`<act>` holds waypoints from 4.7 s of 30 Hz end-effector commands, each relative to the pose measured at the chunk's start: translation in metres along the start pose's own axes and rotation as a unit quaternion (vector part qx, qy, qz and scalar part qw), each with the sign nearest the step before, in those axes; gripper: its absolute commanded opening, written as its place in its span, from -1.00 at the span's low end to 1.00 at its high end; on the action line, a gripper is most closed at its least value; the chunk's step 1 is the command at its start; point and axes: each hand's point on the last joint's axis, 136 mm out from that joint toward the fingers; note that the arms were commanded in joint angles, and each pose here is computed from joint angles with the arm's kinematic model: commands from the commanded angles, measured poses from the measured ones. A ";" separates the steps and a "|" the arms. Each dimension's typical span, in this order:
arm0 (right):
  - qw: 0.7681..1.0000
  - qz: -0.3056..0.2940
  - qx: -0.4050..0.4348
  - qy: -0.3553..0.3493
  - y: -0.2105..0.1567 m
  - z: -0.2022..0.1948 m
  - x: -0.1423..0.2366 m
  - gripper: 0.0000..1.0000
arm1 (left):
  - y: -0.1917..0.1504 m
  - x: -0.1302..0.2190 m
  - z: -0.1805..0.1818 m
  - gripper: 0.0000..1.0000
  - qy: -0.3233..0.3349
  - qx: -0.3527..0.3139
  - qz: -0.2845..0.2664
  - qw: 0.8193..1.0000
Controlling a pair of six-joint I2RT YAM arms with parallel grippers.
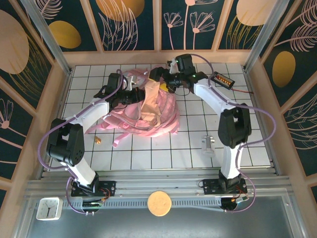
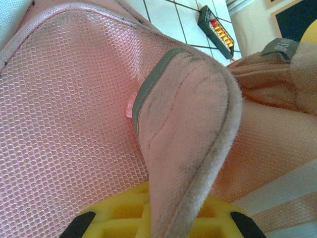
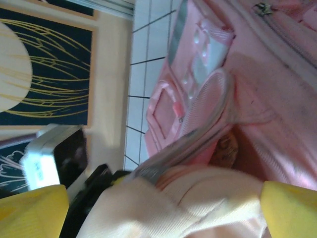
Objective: Pack the student bag
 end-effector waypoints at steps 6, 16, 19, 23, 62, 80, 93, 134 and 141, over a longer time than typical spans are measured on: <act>0.996 0.070 -0.042 -0.027 -0.009 -0.023 -0.026 0.99 | -0.012 0.001 -0.007 -1.00 -0.009 -0.023 0.021 0.999; 0.997 0.026 -0.016 -0.076 -0.066 -0.041 0.012 0.28 | -0.001 -0.001 -0.003 -1.00 0.003 -0.015 0.017 1.000; 0.995 0.029 -0.019 -0.097 -0.090 -0.052 0.015 0.22 | 0.001 -0.001 -0.001 -1.00 0.006 -0.007 0.014 1.000; 0.993 0.028 0.021 -0.110 -0.121 -0.045 0.007 0.15 | 0.002 -0.001 0.002 -1.00 0.008 0.001 0.011 1.000; 0.990 0.012 0.131 -0.059 -0.146 -0.027 -0.036 -0.63 | -0.002 0.010 0.003 -1.00 -0.028 0.049 -0.002 0.998; 0.985 -0.154 0.013 -0.071 -0.054 -0.025 -0.006 -0.73 | -0.003 0.019 -0.035 -1.00 -0.077 0.038 0.017 0.996; 0.985 -0.149 -0.084 -0.007 -0.017 -0.024 -0.062 -0.24 | -0.023 0.003 -0.064 -1.00 -0.109 0.025 0.057 0.992; 0.995 0.090 0.004 -0.035 -0.087 -0.050 -0.048 -0.24 | -0.023 -0.012 0.010 -1.00 0.029 0.065 0.073 0.995; 0.998 0.049 0.034 -0.003 -0.075 -0.007 -0.056 -0.75 | -0.015 -0.014 -0.018 -1.00 0.015 0.044 0.082 0.996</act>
Point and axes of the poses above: each hand's point on the last joint's axis, 136 mm out from that joint toward the fingers, its own x axis back along the fingers, its own z axis along the line the jaws close on, y = z × x
